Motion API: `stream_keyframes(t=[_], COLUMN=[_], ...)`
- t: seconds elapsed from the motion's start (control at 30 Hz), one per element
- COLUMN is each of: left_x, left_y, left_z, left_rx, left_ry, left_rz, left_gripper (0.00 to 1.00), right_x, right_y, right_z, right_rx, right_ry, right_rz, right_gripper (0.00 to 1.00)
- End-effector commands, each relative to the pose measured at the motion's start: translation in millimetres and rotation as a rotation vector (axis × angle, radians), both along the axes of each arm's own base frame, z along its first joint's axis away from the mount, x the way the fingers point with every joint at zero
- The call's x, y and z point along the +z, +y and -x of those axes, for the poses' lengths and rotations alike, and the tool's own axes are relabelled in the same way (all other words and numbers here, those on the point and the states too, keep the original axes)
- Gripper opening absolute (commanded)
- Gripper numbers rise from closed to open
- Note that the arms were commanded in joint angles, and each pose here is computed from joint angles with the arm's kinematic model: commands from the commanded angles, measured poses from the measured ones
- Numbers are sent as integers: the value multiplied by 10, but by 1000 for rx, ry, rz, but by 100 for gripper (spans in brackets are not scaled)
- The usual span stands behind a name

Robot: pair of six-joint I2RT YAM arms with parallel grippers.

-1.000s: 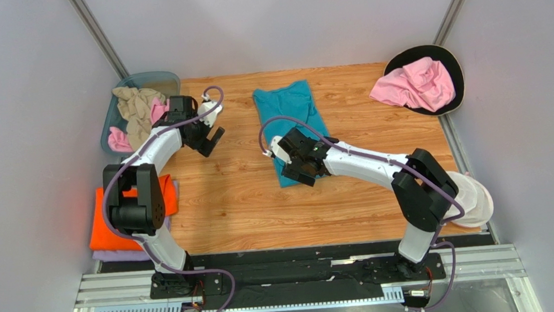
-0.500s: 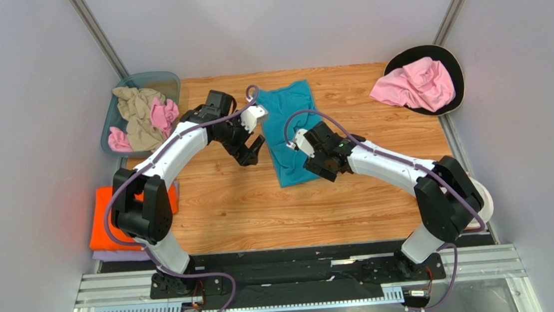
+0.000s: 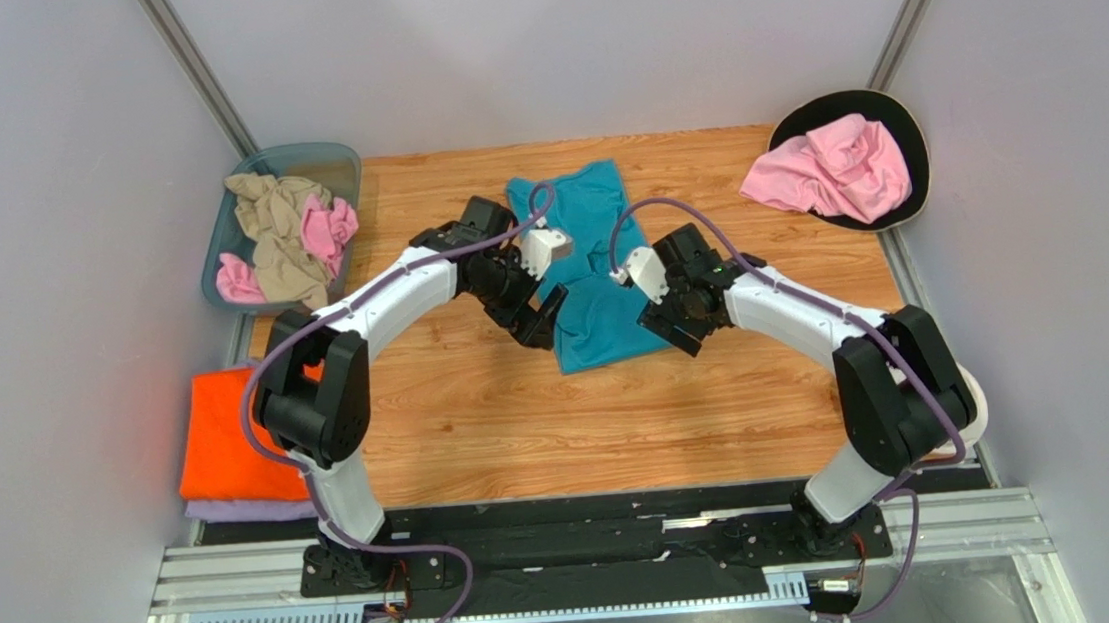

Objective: Fold and stack the t-shirts
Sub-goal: Fold the tshirt

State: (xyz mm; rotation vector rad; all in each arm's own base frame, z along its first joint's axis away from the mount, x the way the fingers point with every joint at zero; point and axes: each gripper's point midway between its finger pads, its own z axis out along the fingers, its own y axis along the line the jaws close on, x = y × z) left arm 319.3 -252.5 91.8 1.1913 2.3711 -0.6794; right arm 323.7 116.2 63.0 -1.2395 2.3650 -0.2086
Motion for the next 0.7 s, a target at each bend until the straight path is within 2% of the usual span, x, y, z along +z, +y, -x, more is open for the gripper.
stream_keyframes(t=[0.0, 0.13, 0.37, 0.67], left_x=[-181, -306, -410, -658], left_y=[-77, -165, -433, -445], left_z=[17, 102, 123, 179], left_rx=[93, 94, 47, 19], left_ry=[-15, -34, -24, -35], left_rz=[-49, -123, -157, -240], left_gripper=[99, 99, 99, 96], right_x=[37, -59, -96, -55], right_y=[71, 85, -31, -224], right_z=[-72, -108, -188, -239], right_rx=[24, 4, -37, -79], right_ry=[13, 67, 66, 58], right_rz=[-112, -173, -181, -206], right_gripper=[73, 72, 70, 70])
